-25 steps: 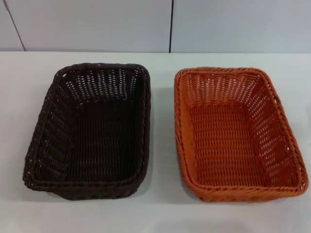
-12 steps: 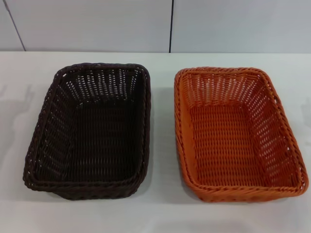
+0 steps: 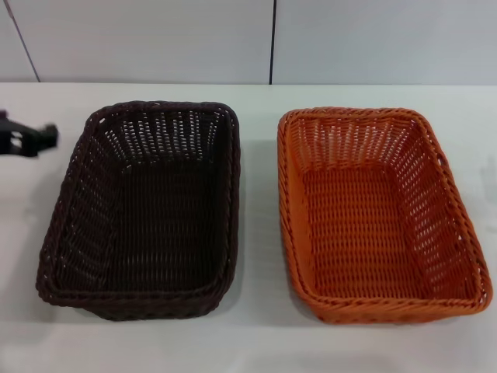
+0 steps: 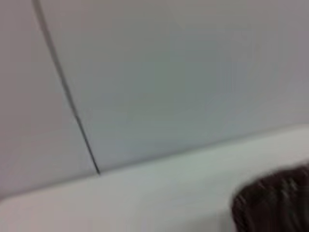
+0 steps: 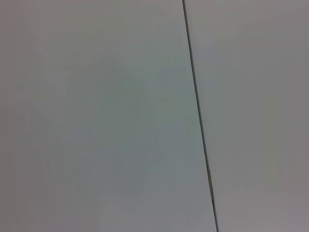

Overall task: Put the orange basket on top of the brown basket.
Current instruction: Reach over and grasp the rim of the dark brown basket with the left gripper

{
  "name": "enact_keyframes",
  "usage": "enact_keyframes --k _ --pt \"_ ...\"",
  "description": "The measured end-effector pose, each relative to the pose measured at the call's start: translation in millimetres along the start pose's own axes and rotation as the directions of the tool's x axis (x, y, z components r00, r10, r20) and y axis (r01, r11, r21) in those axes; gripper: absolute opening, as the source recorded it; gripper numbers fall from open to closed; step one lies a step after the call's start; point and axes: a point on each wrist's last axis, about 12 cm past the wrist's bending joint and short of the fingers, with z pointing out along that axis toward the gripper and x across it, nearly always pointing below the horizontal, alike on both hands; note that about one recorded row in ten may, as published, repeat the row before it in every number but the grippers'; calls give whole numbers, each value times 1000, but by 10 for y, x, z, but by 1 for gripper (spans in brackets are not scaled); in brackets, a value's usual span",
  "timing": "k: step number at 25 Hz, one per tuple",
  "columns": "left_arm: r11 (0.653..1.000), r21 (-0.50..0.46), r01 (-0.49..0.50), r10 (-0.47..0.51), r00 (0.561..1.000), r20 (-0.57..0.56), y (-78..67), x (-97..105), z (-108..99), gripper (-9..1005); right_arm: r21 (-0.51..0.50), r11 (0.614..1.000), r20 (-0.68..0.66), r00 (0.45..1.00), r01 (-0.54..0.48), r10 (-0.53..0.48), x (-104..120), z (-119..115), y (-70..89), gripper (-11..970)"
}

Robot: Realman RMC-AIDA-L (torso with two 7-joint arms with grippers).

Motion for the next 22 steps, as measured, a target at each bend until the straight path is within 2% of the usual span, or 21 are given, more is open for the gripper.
enact_keyframes --k 4,7,9,12,17,22 --pt "998 55 -8 14 995 -100 -143 -38 -15 692 -1 1000 0 1000 -2 2 1 -3 6 743" --pt "998 58 -6 12 995 -102 -153 -42 -18 692 -1 1000 -4 1000 -2 2 8 -12 6 743" --pt "996 85 -1 10 994 -105 -238 -81 -15 692 3 1000 -6 1000 -3 3 14 -22 -3 743" --pt "995 96 0 11 994 -110 -269 -89 -3 692 3 1000 -6 1000 -2 2 16 -24 -2 743" --pt "992 123 -9 30 986 -166 -356 -43 166 692 4 1000 -9 1000 1 -1 21 -21 -9 743" --pt "992 127 -8 35 978 -206 -365 -1 289 692 -2 1000 -29 1000 6 -6 41 -7 -10 743"
